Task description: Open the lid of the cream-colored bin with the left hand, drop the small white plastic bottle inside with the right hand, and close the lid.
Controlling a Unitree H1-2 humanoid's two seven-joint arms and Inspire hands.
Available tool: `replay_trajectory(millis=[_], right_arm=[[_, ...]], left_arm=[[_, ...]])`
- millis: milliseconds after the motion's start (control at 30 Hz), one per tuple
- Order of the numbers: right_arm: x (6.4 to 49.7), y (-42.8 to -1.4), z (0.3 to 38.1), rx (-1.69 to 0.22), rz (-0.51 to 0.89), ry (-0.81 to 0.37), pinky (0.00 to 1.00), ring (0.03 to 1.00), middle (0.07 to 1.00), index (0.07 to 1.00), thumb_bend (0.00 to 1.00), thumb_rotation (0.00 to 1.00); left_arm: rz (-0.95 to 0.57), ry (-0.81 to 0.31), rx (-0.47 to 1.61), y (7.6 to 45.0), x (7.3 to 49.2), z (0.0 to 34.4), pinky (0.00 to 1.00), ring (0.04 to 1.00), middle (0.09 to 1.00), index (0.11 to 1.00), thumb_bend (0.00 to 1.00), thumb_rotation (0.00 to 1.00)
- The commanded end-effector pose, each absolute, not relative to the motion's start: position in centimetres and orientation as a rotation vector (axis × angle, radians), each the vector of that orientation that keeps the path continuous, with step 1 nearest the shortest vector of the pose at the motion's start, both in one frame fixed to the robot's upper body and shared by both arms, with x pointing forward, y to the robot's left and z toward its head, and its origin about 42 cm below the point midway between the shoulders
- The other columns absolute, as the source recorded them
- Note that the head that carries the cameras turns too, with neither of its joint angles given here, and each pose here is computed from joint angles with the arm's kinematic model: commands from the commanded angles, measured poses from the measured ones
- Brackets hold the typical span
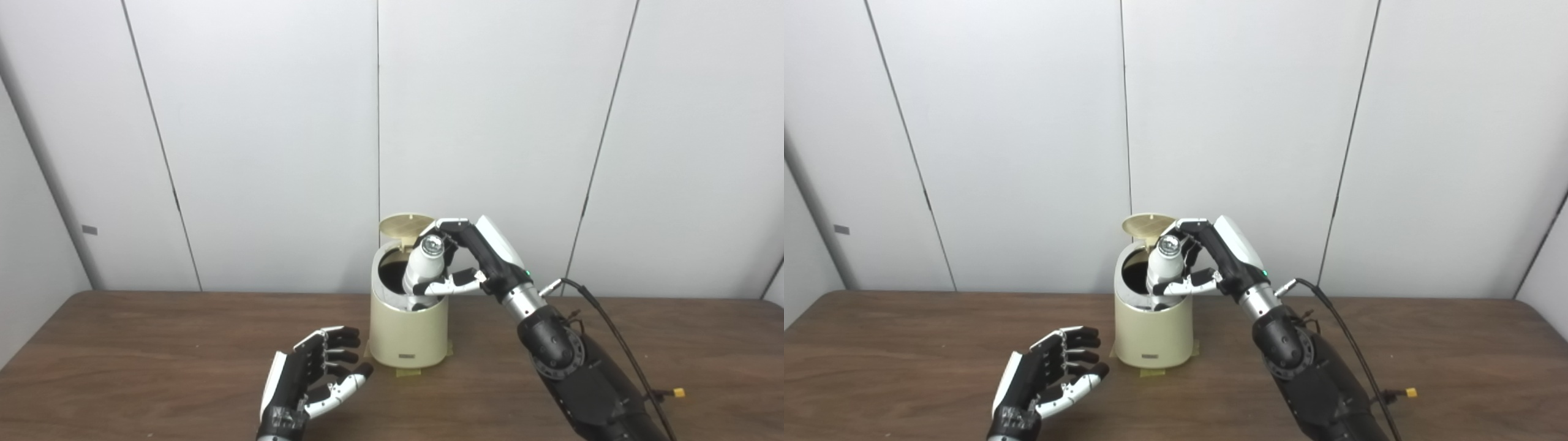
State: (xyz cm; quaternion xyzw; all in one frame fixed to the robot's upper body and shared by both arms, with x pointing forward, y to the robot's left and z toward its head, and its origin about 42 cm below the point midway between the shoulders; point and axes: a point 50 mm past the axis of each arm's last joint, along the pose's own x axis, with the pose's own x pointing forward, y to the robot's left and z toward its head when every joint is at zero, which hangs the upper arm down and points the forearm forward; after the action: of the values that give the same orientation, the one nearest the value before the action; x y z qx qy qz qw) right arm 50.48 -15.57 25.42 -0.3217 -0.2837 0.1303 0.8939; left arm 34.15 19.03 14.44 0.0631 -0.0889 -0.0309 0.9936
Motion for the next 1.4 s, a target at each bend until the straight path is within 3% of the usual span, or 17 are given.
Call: replay_trajectory(millis=[0,67,100,167,200,233,333,800,900,1100,1200,1367], right_arm=[[50.8,-15.4,27.6,-0.688,0.269,-0.634,0.38,0.461,0.666,0.497,0.51,0.0],[50.7,-15.5,27.6,-0.689,0.272,-0.631,0.39,0.463,0.682,0.496,0.51,0.0],[50.7,-15.5,27.6,-0.688,0.274,-0.629,0.4,0.464,0.693,0.604,0.52,0.0],[50.6,-15.5,27.6,-0.685,0.276,-0.624,0.4,0.464,0.697,0.662,0.52,0.0],[50.6,-15.6,27.6,-0.686,0.276,-0.623,0.4,0.511,0.699,0.675,0.7,0.0],[50.6,-15.6,27.5,-0.686,0.276,-0.621,0.41,0.527,0.699,0.678,0.76,0.0],[50.5,-15.7,27.5,-0.681,0.278,-0.621,0.4,0.538,0.696,0.683,0.82,0.0],[49.5,-16.5,27.0,-0.652,0.248,-0.618,0.38,0.502,0.661,0.668,0.84,0.0],[48.5,-17.2,27.2,-0.599,0.221,-0.661,0.38,0.488,0.647,0.647,0.82,0.0],[46.7,-19.5,26.8,-0.415,0.1,-0.703,0.28,0.39,0.583,0.607,0.8,0.0],[46.0,-21.7,25.2,-0.273,0.001,-0.632,0.3,0.41,0.606,0.631,0.79,0.06],[43.6,-24.3,22.4,-0.173,-0.042,-0.525,0.44,0.487,0.669,0.717,0.78,0.09]], left_arm=[[-0.066,-0.254,0.131,18.7,34.7,16.3,0.55,0.634,0.688,0.695,0.61,0.08],[-0.066,-0.253,0.131,18.8,34.7,16.3,0.55,0.635,0.688,0.694,0.61,0.07],[-0.068,-0.253,0.13,18.8,34.7,16.3,0.55,0.636,0.688,0.694,0.61,0.07],[-0.07,-0.251,0.126,18.8,34.7,16.2,0.55,0.635,0.691,0.696,0.6,0.06],[-0.071,-0.251,0.126,18.8,34.7,16.2,0.54,0.633,0.69,0.695,0.61,0.06],[-0.071,-0.251,0.127,18.8,34.7,16.2,0.54,0.633,0.689,0.695,0.61,0.06],[-0.071,-0.252,0.131,18.7,34.7,16.2,0.54,0.629,0.687,0.694,0.61,0.06],[-0.074,-0.249,0.129,18.8,34.7,16.2,0.55,0.627,0.684,0.695,0.62,0.07],[-0.072,-0.253,0.128,18.8,34.7,16.2,0.54,0.625,0.684,0.695,0.62,0.08],[-0.068,-0.259,0.13,19.0,34.6,16.3,0.54,0.632,0.688,0.689,0.6,0.04],[-0.067,-0.262,0.138,19.2,34.5,16.4,0.54,0.627,0.686,0.692,0.61,0.09],[-0.062,-0.264,0.137,19.6,34.4,16.5,0.54,0.632,0.693,0.696,0.61,0.11]])
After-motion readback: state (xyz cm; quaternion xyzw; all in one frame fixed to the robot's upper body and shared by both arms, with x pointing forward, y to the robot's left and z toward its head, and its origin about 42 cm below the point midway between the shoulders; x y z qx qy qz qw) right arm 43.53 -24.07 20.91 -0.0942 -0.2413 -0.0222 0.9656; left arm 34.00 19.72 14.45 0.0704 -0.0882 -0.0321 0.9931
